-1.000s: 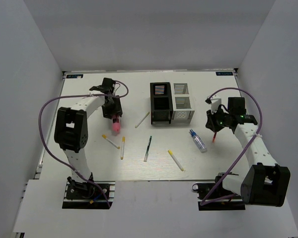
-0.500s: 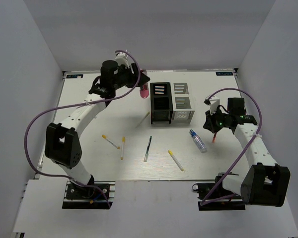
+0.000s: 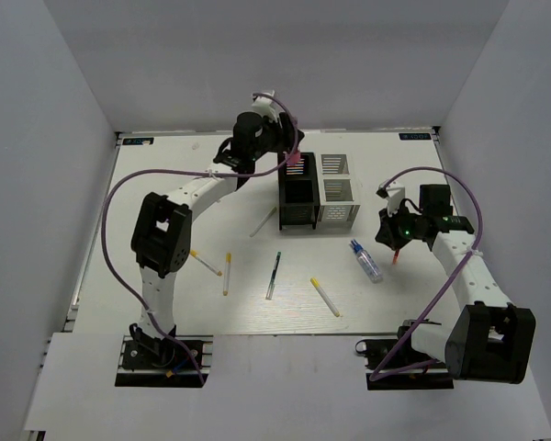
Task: Sort the stationery into containers
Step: Place the stationery into the container, then grab a piece of stationery with the right arm
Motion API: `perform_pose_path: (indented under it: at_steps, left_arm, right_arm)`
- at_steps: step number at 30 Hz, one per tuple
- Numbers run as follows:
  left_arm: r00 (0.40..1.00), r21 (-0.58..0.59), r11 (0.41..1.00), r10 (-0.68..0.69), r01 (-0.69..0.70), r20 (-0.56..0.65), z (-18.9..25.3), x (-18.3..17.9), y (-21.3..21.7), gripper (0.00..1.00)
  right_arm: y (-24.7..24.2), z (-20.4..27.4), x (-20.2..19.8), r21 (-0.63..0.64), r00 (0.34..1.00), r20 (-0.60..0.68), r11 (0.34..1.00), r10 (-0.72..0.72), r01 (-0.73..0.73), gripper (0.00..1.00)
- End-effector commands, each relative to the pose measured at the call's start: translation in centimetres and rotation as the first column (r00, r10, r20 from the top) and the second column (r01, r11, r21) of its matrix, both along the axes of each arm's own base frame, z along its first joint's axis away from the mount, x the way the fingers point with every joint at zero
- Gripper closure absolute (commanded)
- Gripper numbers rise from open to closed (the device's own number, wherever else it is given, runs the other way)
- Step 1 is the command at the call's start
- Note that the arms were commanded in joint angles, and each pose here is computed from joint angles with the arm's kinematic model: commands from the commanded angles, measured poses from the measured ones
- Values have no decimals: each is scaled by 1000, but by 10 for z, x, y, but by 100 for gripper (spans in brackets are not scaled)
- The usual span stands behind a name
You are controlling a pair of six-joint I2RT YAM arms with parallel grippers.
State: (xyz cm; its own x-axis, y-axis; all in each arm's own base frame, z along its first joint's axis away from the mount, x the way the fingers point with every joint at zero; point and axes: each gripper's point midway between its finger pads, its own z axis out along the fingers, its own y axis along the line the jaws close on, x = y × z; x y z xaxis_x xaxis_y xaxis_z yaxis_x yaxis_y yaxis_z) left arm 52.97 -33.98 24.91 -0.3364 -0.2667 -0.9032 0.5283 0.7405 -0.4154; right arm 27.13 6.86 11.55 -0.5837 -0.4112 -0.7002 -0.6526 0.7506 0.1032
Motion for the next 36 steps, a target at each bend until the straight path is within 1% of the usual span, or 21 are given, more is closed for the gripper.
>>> perform_pose_path:
  at_steps: [1,4,6,8,9,10,11,12,13,17,20,24,26,28,29,30,31,32,34,35,36]
  left_arm:
    - [988,25,997,71,-75,137,41,6,-2,86]
    - [989,64,995,68,-77,134,27,6,-11,81]
    - [988,89,993,65,-78,141,24,7,-15,71]
    - [990,115,991,50,-65,128,17,2,-19,67]
    - [990,116,991,53,-68,129,17,0,-22,58]
    - [991,136,988,50,-66,122,8,-1,-21,54]
    - [991,138,988,52,-69,122,8,-3,-24,49]
    - [992,149,986,60,-76,110,-1,-4,-22,40]
    - [991,151,985,72,-88,109,0,-5,-19,37]
    - [991,151,984,81,-97,110,0,-4,-17,28]
    - [989,145,984,91,-108,120,8,-2,-17,21]
    - [986,154,979,111,-130,126,12,-1,-12,19]
    - [983,146,979,122,-142,137,32,-7,-6,19]
    - [986,165,976,121,-139,115,37,-17,1,19]
    - [983,151,977,131,-151,132,62,-28,11,16]
    - [986,159,976,132,-147,101,58,-38,16,16]
    - [988,193,969,145,-152,51,50,-49,26,12]
    - [987,186,969,162,-161,7,49,-59,33,6]
    - [973,187,960,222,-207,-61,51,-83,65,6]
    - [953,238,948,254,-211,-166,18,-104,79,1]
    - [938,253,940,283,-230,-199,9,-116,91,1]
  right_arm:
    - [0,5,3,1,999,33,1000,-3,3,98]
    - [0,6,4,-1,999,32,1000,-6,6,96]
    - [-1,5,3,-6,1000,24,1000,-9,9,92]
    - [-2,5,3,-9,1000,23,1000,-11,11,88]
    - [-2,4,2,-9,1000,21,1000,-10,10,85]
    - [-2,5,2,-9,1000,23,1000,-11,11,75]
    - [-2,3,1,-7,1000,14,1000,-10,10,70]
    - [-1,4,1,-6,1000,18,1000,-7,8,63]
    - [-1,3,0,-6,1000,12,1000,-6,6,55]
    - [2,3,-5,3,1000,-1,1000,22,-22,44]
    - [5,2,-10,7,999,-9,999,53,-53,41]
    - [5,-4,-13,7,998,-21,998,55,-55,41]
    - [7,-12,-14,10,998,-42,998,57,-56,41]
    - [6,-23,-12,-3,997,-62,999,48,-48,41]
    - [5,-28,-11,-12,997,-69,999,41,-42,41]
    - [11,-30,-10,-16,996,-70,999,49,-51,41]
    - [8,-40,-9,-44,995,-92,998,39,-43,41]
    - [10,-42,-9,-50,994,-103,998,38,-44,41]
    - [11,-48,-5,-63,994,-109,998,24,-31,41]
    - [14,-55,-10,-68,991,-129,997,33,-42,41]
    - [14,-56,-6,-76,993,-115,997,22,-31,41]
